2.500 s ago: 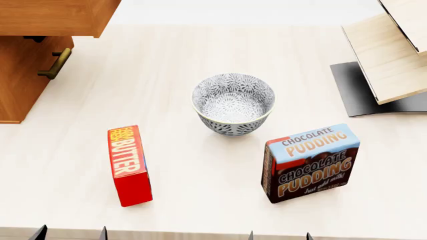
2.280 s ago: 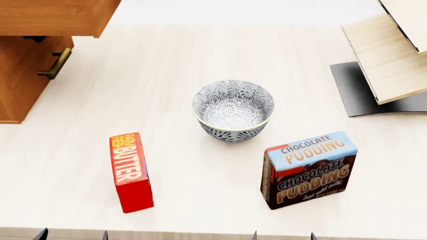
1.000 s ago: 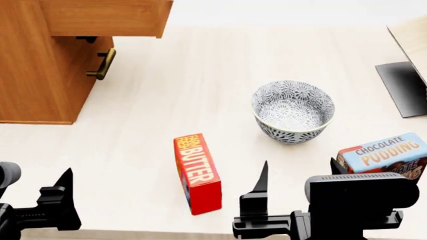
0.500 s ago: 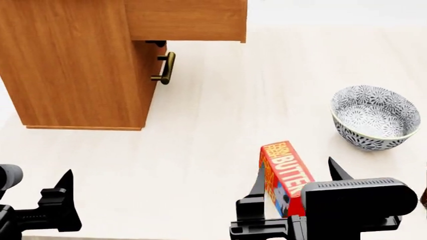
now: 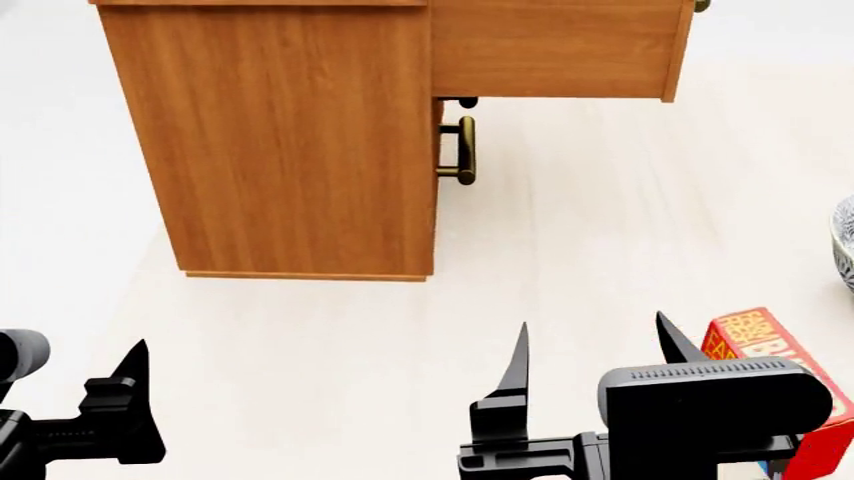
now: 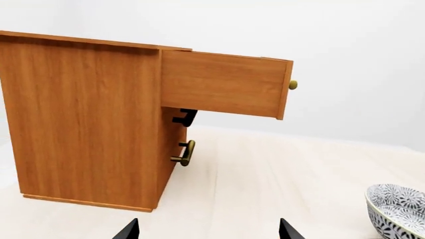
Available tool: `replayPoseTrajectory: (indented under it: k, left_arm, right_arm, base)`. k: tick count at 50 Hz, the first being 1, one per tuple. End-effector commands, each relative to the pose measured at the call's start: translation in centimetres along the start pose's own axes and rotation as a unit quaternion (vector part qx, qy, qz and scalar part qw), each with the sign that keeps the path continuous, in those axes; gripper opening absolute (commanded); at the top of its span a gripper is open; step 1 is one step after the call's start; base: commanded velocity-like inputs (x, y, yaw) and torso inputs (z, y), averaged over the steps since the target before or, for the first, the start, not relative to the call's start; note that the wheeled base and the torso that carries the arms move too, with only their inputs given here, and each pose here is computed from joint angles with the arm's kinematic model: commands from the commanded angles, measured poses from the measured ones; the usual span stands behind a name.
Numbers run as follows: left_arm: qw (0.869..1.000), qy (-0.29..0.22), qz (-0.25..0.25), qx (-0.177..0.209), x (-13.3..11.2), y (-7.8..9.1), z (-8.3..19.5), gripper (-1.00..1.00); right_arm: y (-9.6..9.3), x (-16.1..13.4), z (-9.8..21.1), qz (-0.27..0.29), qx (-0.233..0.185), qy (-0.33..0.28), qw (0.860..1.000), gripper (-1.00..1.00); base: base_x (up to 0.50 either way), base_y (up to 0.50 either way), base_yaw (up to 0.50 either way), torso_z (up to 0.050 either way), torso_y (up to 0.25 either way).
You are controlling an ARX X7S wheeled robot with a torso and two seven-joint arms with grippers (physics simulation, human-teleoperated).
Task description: Close the top drawer of the cabinet.
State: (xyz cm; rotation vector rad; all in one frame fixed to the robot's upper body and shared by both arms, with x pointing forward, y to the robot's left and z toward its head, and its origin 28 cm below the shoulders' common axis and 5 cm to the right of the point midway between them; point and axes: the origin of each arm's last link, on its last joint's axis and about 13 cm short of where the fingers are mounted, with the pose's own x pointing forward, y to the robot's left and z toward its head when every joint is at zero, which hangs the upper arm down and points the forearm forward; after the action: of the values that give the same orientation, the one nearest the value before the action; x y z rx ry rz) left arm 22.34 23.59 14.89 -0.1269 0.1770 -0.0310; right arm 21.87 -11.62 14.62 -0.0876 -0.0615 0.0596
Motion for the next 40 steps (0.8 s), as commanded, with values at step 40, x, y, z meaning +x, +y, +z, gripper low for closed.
replayPoseTrajectory:
  k: [40]
  left_arm:
    - [1.0,-0.002,0.002,0.0,-0.01,0.05,-0.07,1.0]
  right_arm:
    - [-0.02,0.11,0.0,-0.009,0.034,-0.001,0.999,1.0]
  base:
    - [0.11,0.08,0.0,0.0,0.0]
